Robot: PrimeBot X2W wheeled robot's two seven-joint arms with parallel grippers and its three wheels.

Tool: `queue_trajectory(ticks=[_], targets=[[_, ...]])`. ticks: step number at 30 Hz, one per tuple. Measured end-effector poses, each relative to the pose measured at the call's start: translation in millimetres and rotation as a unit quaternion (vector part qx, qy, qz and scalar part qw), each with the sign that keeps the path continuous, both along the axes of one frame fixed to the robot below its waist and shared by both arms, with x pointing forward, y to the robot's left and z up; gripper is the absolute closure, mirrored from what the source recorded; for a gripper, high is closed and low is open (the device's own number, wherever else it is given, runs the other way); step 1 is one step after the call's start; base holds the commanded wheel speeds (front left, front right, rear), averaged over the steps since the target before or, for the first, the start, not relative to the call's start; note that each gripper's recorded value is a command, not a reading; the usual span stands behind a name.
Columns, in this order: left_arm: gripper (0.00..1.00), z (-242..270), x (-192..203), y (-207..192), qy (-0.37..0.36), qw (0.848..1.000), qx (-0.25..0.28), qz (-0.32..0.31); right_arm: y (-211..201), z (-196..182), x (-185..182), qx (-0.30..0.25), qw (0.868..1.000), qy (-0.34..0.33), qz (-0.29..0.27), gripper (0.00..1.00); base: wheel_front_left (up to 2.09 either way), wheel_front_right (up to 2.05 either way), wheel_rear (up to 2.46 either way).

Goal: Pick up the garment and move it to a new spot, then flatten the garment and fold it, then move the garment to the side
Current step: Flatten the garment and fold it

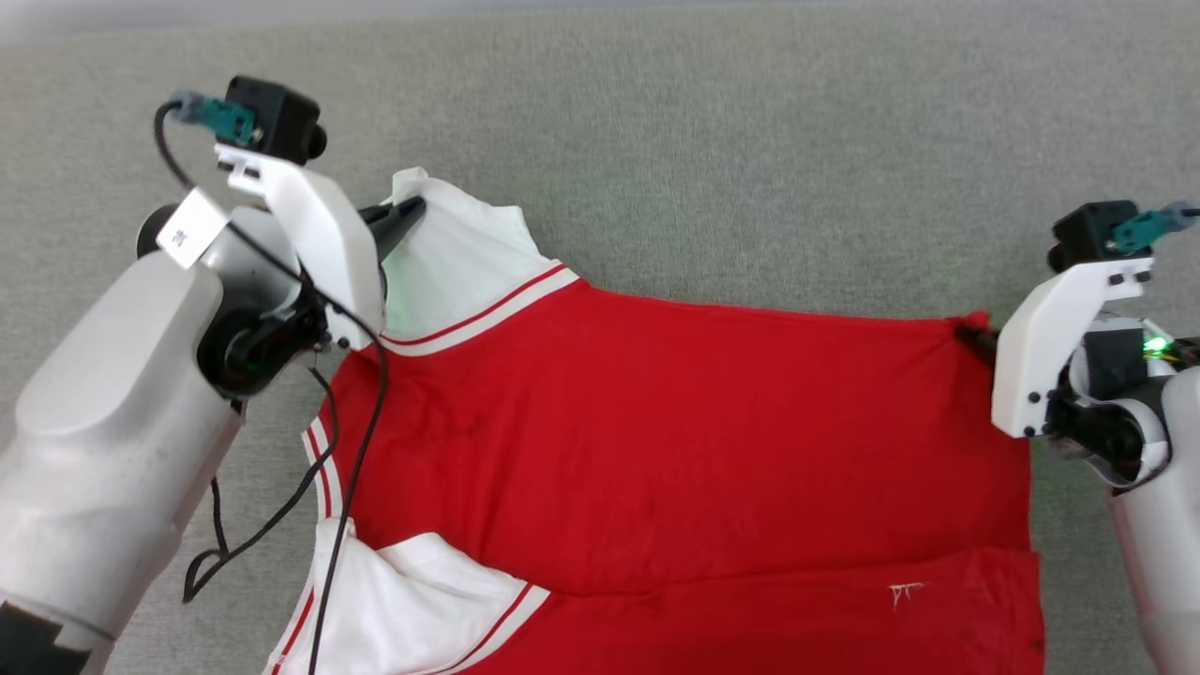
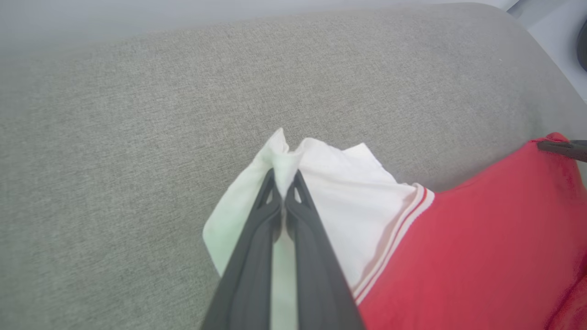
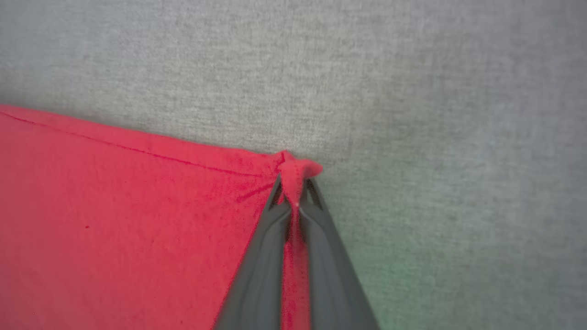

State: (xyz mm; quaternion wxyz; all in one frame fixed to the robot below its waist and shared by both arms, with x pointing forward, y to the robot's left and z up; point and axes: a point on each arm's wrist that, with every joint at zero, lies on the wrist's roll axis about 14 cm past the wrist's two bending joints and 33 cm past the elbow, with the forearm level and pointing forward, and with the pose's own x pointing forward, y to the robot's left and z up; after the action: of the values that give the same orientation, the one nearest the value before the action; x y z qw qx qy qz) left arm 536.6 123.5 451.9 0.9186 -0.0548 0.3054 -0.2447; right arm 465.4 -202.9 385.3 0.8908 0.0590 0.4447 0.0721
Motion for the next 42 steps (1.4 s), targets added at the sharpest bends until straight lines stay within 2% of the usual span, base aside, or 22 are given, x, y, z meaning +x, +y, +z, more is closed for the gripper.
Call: queue_trajectory(ticks=[4,11,20,28,29,30,31,34,35,36,42], targets=[[1.0,13,-9,12,-0.026,0.999,-0.006,0.019,-9,36,10,-0.014,0.997,-0.074,-0.009,1.0,0.0,0.0,0.0],[1.0,28,-42,32,-0.053,0.997,-0.017,0.054,-15,61,-11,-0.015,0.991,-0.13,-0.027,1.0,0.0,0.0,0.0],[1.0,-6,-128,46,0.01,0.994,-0.037,0.107,-3,45,-66,0.006,0.991,-0.129,-0.036,1.0,0.0,0.0,0.0],[1.0,-50,-200,42,0.102,0.981,-0.071,0.146,-6,19,-107,0.018,0.993,-0.104,-0.059,1.0,0.0,0.0,0.0],[1.0,-55,-207,40,0.111,0.98,-0.072,0.147,-6,15,-112,0.019,0.993,-0.098,-0.062,0.87,0.0,0.0,0.0],[1.0,-58,-211,39,0.117,0.979,-0.076,0.149,-5,11,-117,0.022,0.993,-0.093,-0.066,0.54,0.0,0.0,0.0],[1.0,-61,-215,37,0.123,0.977,-0.081,0.152,-4,7,-122,0.025,0.993,-0.089,-0.07,0.0,0.0,0.0,0.0],[0.43,-68,-226,27,0.137,0.974,-0.094,0.153,-1,2,-131,0.036,0.992,-0.09,-0.082,0.0,0.0,0.0,0.0],[0.15,-70,-228,26,0.138,0.973,-0.097,0.156,0,2,-133,0.04,0.991,-0.093,-0.086,0.0,0.0,0.0,0.0],[0.0,-70,-229,26,0.135,0.973,-0.098,0.158,0,3,-135,0.043,0.99,-0.1,-0.091,0.0,0.0,0.0,0.0],[0.0,-53,-216,30,0.062,0.977,-0.101,0.176,-2,27,-132,0.049,0.978,-0.171,-0.108,0.0,0.0,0.0,0.0]])
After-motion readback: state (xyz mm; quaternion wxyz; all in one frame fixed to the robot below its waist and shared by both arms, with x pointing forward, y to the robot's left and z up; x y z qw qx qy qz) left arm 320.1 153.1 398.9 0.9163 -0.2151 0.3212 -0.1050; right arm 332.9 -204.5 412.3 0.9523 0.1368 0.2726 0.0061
